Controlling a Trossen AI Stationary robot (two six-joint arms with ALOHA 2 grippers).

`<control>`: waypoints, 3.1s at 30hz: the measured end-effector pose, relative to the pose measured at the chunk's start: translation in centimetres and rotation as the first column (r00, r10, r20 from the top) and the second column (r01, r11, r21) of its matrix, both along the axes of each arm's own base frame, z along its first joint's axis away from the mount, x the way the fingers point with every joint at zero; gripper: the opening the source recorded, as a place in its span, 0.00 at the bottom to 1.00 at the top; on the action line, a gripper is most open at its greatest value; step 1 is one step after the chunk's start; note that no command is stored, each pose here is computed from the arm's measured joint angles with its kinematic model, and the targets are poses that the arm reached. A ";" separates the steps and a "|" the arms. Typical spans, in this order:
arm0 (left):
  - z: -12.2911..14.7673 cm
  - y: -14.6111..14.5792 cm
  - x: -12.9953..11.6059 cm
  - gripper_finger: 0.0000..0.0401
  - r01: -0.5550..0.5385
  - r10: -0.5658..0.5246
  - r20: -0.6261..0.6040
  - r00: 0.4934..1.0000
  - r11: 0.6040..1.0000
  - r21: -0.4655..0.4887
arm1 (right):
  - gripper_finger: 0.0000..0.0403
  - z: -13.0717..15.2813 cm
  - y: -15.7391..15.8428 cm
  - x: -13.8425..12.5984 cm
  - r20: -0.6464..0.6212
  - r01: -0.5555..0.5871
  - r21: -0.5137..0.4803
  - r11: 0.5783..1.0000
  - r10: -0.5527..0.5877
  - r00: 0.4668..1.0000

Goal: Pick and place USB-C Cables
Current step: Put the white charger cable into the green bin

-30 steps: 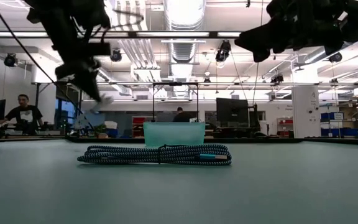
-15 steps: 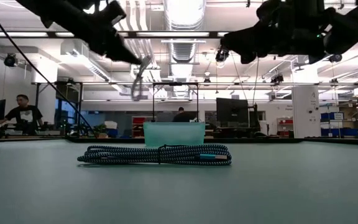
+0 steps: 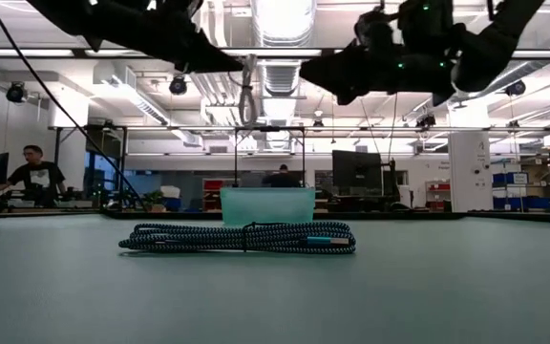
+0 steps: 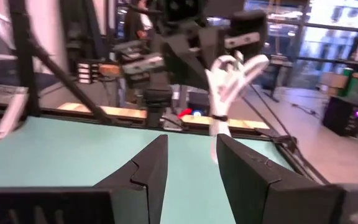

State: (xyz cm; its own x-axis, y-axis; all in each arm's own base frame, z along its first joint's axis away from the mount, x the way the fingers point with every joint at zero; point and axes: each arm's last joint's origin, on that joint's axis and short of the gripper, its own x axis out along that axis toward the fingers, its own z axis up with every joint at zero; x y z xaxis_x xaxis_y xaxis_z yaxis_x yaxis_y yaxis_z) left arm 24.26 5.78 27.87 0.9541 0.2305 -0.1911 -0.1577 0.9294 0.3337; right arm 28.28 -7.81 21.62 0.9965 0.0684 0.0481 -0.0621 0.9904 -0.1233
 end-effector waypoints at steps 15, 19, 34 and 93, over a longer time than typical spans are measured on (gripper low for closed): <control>-1.1 0.3 2.6 0.00 0.053 -0.054 0.092 0.994 0.999 0.014 | 0.32 -0.2 -1.5 3.3 -0.016 0.070 0.000 0.998 -0.070 0.997; -1.3 0.4 3.0 0.00 0.054 -0.055 0.108 0.993 0.998 0.018 | 0.32 -0.3 -1.6 3.4 -0.029 0.070 0.003 0.998 -0.070 0.997; -2.3 0.6 5.1 0.00 0.080 -0.085 0.161 0.983 0.996 0.037 | 0.30 -0.2 -1.6 3.4 -0.027 0.070 0.008 0.998 -0.070 0.997; 0.7 -0.5 -4.0 0.40 -0.186 0.179 0.129 0.975 0.981 0.050 | 0.07 7.2 -3.2 6.0 -0.547 0.181 -0.081 0.980 -0.195 0.814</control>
